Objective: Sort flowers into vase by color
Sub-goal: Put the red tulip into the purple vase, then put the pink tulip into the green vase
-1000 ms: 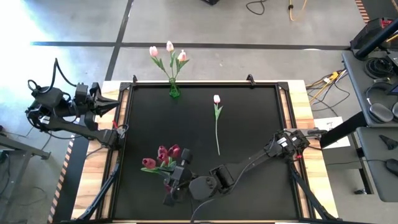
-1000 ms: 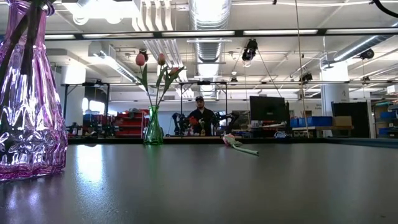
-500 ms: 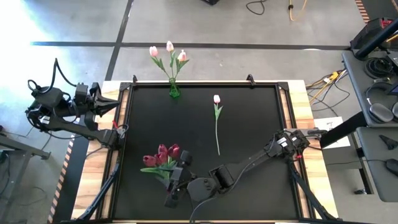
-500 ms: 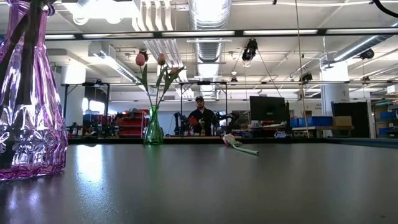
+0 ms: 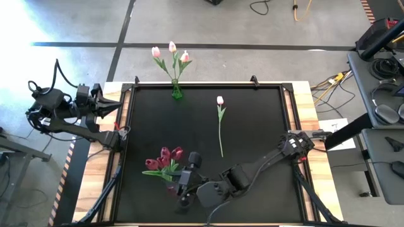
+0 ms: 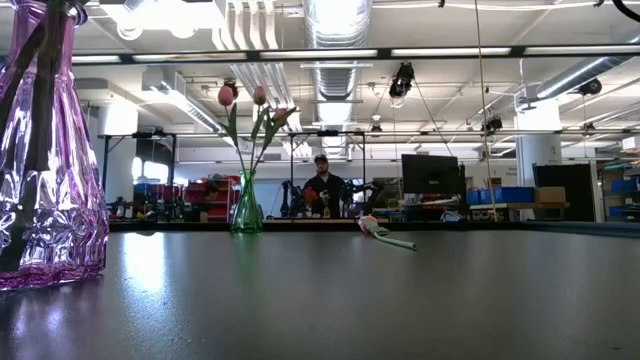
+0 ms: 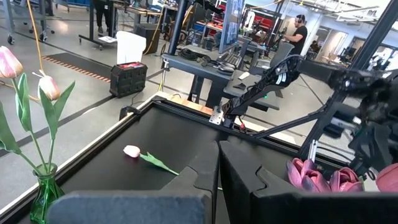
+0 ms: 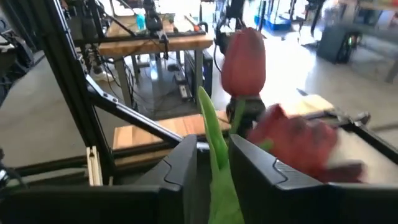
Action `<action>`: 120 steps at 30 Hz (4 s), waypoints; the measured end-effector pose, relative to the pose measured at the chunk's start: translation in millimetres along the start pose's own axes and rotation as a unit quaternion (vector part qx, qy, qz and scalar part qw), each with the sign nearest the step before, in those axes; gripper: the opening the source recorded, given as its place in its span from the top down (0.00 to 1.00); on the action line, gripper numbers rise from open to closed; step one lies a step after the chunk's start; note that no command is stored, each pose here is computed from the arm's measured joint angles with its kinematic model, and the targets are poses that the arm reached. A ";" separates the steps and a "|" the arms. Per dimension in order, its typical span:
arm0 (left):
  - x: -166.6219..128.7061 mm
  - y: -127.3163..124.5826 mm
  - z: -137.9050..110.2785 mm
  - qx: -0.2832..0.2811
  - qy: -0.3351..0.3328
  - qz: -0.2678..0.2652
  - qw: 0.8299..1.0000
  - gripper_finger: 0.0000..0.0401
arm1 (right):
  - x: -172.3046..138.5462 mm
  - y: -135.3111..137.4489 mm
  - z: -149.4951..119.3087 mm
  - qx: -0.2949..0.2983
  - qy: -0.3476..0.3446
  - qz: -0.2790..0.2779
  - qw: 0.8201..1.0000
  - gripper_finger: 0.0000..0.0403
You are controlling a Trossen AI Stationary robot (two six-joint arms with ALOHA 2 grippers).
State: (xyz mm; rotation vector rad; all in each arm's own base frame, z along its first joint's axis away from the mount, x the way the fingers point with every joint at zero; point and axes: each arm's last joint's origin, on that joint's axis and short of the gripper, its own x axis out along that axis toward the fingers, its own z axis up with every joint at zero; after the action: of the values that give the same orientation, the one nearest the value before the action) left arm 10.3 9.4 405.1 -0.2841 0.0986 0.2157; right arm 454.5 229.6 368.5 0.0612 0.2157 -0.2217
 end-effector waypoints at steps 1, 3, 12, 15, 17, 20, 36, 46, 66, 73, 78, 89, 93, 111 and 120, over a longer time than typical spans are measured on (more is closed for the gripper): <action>0.1 0.0 0.0 0.000 0.000 0.000 1.000 1.00 | -3.7 -1.7 1.7 0.004 0.008 -0.001 1.000 0.80; 0.0 0.0 0.0 0.000 0.000 0.000 1.000 1.00 | -13.0 -7.7 7.1 0.022 0.028 0.000 0.999 0.83; 11.2 -12.4 4.8 0.009 -0.010 -0.099 0.995 1.00 | -51.7 -42.7 35.5 0.028 0.082 -0.027 0.996 0.96; 27.0 -26.7 13.1 0.025 -0.016 -0.169 0.985 1.00 | -57.5 -60.9 44.6 0.030 0.092 -0.049 0.994 0.98; 41.6 -37.3 15.7 0.039 -0.005 -0.214 0.976 1.00 | -56.8 -69.5 46.7 0.028 0.098 -0.061 0.993 0.98; 61.1 -51.5 17.1 0.054 0.011 -0.281 0.958 1.00 | -59.7 -77.4 48.6 0.020 0.110 -0.068 0.991 0.98; 105.4 -106.2 4.2 0.118 0.033 -0.405 0.906 1.00 | -61.1 -87.4 47.7 0.007 0.129 -0.087 0.988 0.98; 111.0 -106.1 -6.8 0.115 0.061 -0.391 0.911 1.00 | -61.0 -87.4 47.9 0.005 0.129 -0.087 0.988 0.98; 126.3 -103.0 -46.9 0.086 0.096 -0.373 0.919 1.00 | -61.0 -87.3 48.0 0.008 0.128 -0.087 0.988 0.98; 105.9 -96.9 -21.4 0.071 0.041 -0.388 0.918 1.00 | -60.3 -87.9 48.2 0.009 0.127 -0.087 0.988 0.98; 80.0 -85.9 4.6 0.067 0.011 -0.385 0.920 1.00 | -57.8 -97.2 49.3 0.035 0.145 -0.079 0.986 0.98; 46.4 -42.9 -10.8 0.052 -0.029 -0.273 0.960 1.00 | -26.6 -174.5 14.8 0.071 0.318 -0.156 0.933 0.98; 41.8 -29.7 -24.4 0.036 -0.045 -0.222 0.973 1.00 | -7.2 -199.0 2.0 0.087 0.325 -0.110 0.935 0.98; 67.3 -11.1 -69.1 -0.006 -0.058 0.039 0.998 1.00 | -20.5 -351.6 -129.9 0.331 0.316 -0.129 0.880 0.95; 67.2 -3.2 -73.0 -0.063 -0.076 0.088 0.991 1.00 | -6.9 -404.4 -173.9 0.398 0.350 -0.235 0.815 0.64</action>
State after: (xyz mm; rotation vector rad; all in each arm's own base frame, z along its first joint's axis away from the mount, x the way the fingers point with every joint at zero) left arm 71.6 -1.4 327.7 -0.3850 -0.0409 0.4180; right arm 321.4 -148.1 185.6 0.9497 0.8735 -0.7804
